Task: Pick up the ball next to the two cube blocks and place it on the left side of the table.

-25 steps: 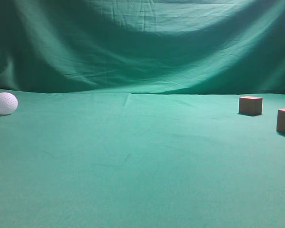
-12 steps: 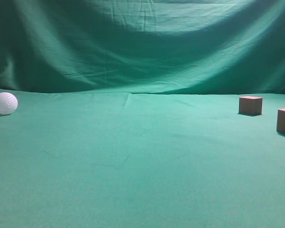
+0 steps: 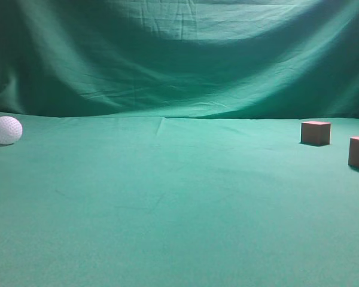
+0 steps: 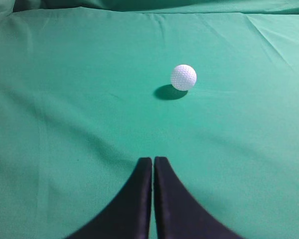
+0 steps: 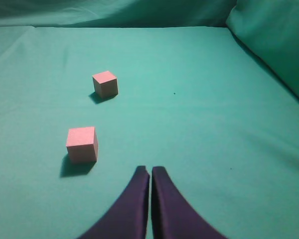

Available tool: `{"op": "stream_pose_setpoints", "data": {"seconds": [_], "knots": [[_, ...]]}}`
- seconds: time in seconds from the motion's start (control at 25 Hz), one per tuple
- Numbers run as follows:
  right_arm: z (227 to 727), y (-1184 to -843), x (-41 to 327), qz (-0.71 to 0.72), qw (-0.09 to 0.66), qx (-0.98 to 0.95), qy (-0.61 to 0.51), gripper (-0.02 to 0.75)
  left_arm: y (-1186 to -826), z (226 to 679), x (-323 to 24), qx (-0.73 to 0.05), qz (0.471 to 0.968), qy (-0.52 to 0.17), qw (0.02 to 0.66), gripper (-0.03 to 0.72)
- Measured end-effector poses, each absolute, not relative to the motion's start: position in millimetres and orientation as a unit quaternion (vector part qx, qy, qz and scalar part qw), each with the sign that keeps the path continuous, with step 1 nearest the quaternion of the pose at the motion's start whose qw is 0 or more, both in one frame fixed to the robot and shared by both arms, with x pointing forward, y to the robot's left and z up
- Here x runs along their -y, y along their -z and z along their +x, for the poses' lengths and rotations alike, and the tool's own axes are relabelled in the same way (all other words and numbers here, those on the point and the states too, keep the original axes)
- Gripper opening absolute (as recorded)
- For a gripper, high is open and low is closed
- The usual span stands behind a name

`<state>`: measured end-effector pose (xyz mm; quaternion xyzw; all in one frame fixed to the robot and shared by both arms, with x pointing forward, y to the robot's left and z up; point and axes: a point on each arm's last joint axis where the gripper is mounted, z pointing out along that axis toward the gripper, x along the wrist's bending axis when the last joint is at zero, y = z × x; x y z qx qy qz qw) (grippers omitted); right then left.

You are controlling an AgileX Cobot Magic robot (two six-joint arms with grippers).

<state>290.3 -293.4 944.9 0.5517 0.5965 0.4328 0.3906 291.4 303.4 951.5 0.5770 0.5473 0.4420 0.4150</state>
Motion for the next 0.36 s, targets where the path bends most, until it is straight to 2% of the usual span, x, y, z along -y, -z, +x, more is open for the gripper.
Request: {"op": "stream_pose_setpoints", "data": {"seconds": [0.36], "knots": [[290.3, -944.9, 293.4, 0.552, 0.391, -0.596, -0.433, 0.0, -951.5, 291.4, -303.4, -0.547, 0.577, -0.442, 0.415, 0.0]]}}
